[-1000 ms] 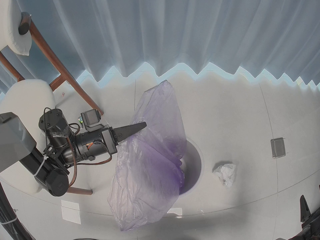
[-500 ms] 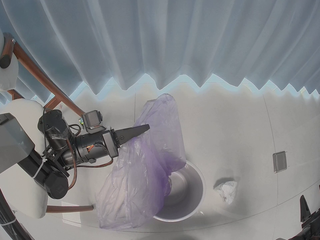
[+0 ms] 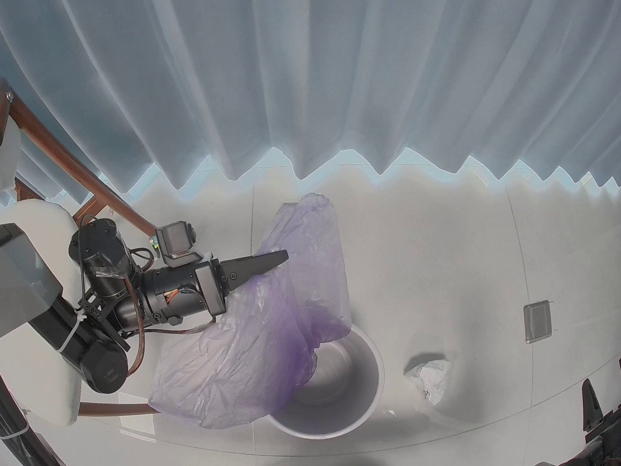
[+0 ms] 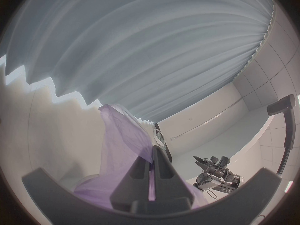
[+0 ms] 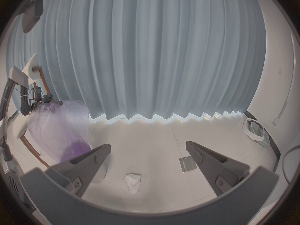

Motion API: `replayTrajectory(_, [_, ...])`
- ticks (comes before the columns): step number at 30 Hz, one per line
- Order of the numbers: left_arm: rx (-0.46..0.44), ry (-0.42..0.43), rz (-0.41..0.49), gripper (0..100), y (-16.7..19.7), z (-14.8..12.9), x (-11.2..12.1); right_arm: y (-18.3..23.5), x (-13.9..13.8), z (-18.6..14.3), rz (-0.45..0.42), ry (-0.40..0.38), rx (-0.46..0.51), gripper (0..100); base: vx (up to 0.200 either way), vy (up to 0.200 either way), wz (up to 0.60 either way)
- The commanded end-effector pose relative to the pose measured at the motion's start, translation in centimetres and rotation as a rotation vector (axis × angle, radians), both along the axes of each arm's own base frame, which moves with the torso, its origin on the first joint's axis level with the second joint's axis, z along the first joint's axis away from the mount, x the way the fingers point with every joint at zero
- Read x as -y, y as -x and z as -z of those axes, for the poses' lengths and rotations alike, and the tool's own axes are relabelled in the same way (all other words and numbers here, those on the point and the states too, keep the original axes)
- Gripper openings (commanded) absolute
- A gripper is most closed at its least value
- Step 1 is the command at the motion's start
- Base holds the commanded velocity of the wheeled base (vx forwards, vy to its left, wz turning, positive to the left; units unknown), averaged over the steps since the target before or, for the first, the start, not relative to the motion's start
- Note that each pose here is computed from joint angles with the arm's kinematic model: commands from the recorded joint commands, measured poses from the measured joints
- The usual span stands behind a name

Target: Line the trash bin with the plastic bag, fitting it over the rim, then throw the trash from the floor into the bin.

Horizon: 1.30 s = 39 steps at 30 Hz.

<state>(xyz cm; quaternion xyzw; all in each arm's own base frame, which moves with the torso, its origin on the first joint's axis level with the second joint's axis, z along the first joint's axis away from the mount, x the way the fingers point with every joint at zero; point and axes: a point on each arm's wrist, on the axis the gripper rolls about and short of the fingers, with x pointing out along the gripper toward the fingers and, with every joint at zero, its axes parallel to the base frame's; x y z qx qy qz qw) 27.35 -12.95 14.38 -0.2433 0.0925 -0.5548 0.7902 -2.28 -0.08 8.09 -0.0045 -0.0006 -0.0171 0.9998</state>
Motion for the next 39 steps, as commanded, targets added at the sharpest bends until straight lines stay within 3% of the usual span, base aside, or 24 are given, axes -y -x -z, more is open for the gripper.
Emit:
replayTrajectory(1, [-0.016,-0.006,-0.002,0,1.2,0.0,-0.5,0.0,0.0,0.5,0.001,0.0,-0.001,100,0.0,0.0,0.0])
replayTrajectory(7, [-0.039,-0.021,-0.006,0,2.6,0.3,-1.1,0.0,0.0,0.5,0.001,0.0,-0.001,100,0.0,0.0,0.0])
replayTrajectory(18, [-0.108,-0.098,0.156,0,6.9,2.6,1.6,0.0,0.0,0.5,0.001,0.0,-0.001,100,0.0,0.0,0.0])
replayTrajectory(23, [-0.066,-0.165,0.083,0,4.9,4.9,2.5,0.0,0.0,0.5,0.001,0.0,-0.001,100,0.0,0.0,0.0])
replayTrajectory(28, [-0.037,-0.153,-0.023,0,3.1,4.8,3.1,0.0,0.0,0.5,0.001,0.0,-0.001,100,0.0,0.0,0.0])
replayTrajectory(39, [-0.063,-0.098,-0.015,0,3.7,3.3,2.9,0.0,0.0,0.5,0.001,0.0,-0.001,100,0.0,-0.182,0.0])
